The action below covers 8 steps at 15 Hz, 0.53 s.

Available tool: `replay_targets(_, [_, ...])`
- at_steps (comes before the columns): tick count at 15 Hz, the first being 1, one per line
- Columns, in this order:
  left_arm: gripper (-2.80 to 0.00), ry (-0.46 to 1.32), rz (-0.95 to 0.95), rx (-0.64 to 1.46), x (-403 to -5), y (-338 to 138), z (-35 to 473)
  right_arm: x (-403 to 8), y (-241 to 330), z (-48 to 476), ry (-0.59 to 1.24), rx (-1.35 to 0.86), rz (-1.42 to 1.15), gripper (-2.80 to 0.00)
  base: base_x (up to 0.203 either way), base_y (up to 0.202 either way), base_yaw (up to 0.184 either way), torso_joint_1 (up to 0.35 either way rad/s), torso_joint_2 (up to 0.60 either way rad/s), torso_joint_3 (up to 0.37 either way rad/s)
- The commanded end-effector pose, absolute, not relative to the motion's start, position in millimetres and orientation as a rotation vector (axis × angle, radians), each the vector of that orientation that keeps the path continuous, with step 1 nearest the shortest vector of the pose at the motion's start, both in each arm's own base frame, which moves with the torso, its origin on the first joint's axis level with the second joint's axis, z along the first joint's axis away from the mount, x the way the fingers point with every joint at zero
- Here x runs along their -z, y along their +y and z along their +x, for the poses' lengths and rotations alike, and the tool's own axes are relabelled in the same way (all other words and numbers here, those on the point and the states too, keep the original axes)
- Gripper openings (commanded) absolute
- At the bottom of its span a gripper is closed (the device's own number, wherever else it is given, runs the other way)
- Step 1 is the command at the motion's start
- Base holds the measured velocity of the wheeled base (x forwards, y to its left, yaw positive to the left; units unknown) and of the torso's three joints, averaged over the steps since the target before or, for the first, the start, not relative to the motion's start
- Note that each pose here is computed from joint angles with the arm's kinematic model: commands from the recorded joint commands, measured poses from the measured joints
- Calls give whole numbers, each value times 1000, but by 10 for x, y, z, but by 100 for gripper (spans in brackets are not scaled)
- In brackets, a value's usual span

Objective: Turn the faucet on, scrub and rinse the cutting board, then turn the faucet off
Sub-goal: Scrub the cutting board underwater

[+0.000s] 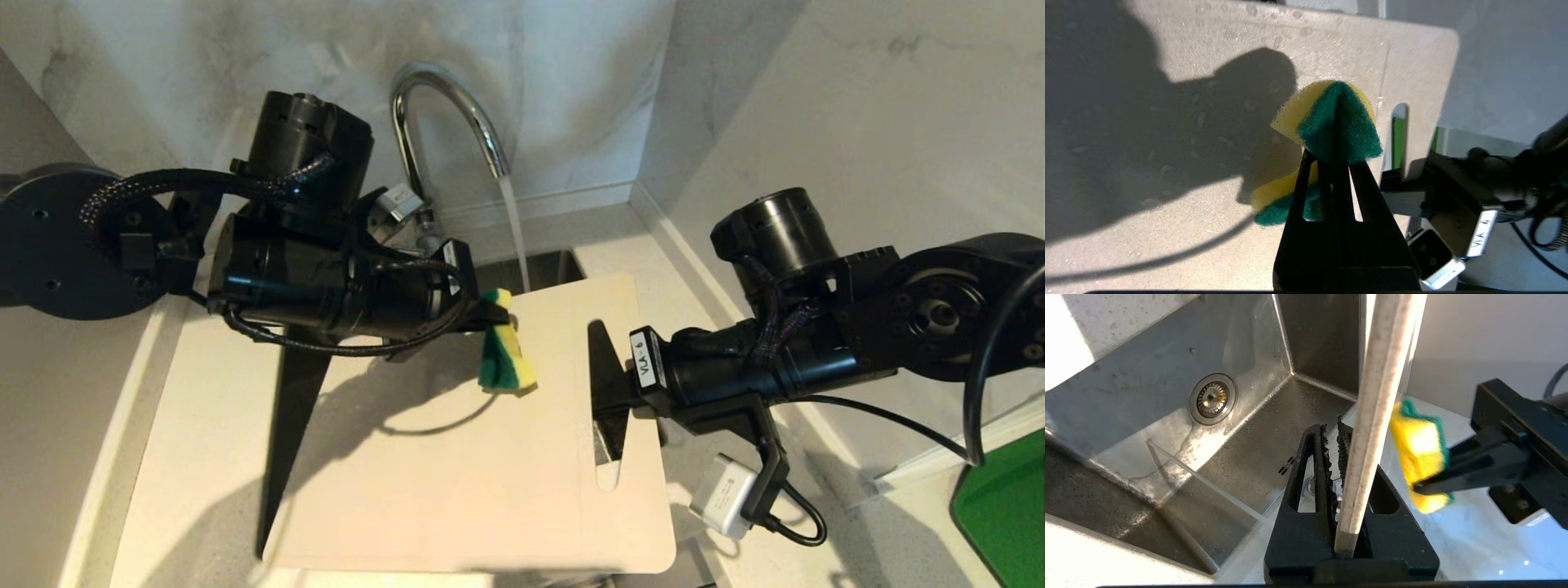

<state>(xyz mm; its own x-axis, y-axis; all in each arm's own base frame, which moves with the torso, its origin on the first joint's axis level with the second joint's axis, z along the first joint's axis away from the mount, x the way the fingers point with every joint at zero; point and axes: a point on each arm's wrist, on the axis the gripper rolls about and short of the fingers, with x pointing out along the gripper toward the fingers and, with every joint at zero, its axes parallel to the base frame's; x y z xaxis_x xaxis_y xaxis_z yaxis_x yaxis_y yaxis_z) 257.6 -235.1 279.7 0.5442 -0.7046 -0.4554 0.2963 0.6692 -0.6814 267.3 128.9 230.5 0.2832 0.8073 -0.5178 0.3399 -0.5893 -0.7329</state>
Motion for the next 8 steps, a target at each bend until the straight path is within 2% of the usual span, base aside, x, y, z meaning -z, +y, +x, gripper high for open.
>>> replay_targets(1, [-280,810,-578,625,-2729,-2379,2586,-2301,1292,2673,-1041,-1265,-2075,-280,0,0,0,0,0,0])
replay_targets(8, [-280,842,-569,579,-2585,-2328,2665,-2324,1279,2654,-1043,-1256,-2079,-280,0,0,0,0,0,0])
